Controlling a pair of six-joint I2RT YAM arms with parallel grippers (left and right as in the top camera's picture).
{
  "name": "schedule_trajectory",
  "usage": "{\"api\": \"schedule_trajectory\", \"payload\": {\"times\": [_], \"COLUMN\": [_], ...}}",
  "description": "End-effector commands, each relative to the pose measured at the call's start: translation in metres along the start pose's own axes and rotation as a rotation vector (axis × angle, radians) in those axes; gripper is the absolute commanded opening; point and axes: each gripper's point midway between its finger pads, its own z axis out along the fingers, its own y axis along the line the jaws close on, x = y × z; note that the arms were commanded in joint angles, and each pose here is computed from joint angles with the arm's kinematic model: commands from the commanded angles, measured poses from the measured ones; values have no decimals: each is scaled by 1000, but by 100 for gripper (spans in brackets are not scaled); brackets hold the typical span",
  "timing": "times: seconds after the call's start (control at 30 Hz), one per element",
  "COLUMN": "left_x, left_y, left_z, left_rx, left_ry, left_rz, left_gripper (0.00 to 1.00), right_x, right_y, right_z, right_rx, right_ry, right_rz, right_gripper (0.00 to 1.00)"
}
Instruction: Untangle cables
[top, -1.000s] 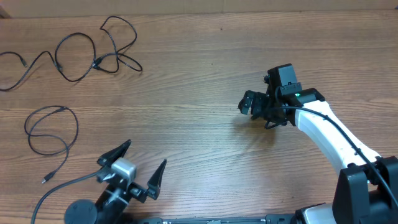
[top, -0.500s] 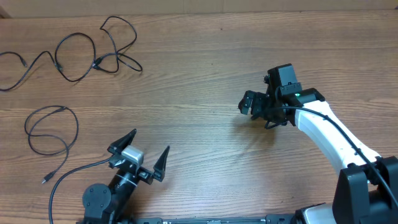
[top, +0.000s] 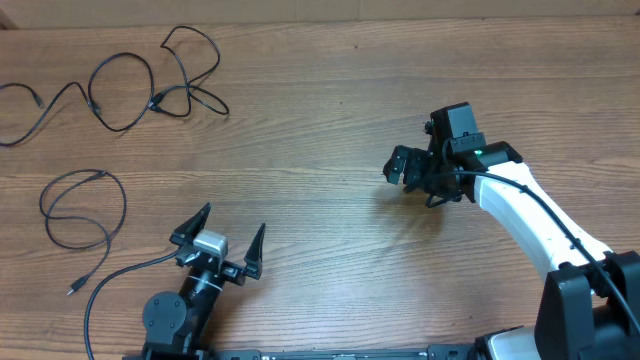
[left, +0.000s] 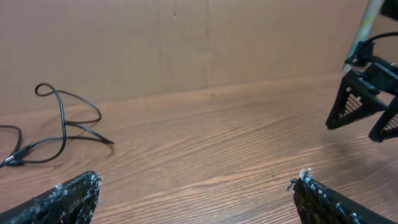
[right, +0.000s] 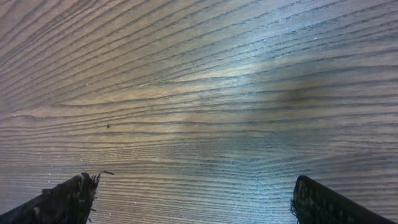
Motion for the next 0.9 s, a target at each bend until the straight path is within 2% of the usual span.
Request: {"api": "schedule_trajectory", "payload": {"times": [0.0, 0.87], "left_x": [2, 6], "left_y": [5, 9], "left_z": [0, 0], "left_rx": [-34, -48], "left_ry": [-7, 10], "left_rz": [18, 62], "left_gripper": [100, 99], "right_x": [-10, -10], "right_y": [7, 7], "right_z": [-10, -10], "right_rx": [-19, -19], "right_ry": [-39, -39], "right_rz": [-6, -6], "right_gripper": [100, 100]}}
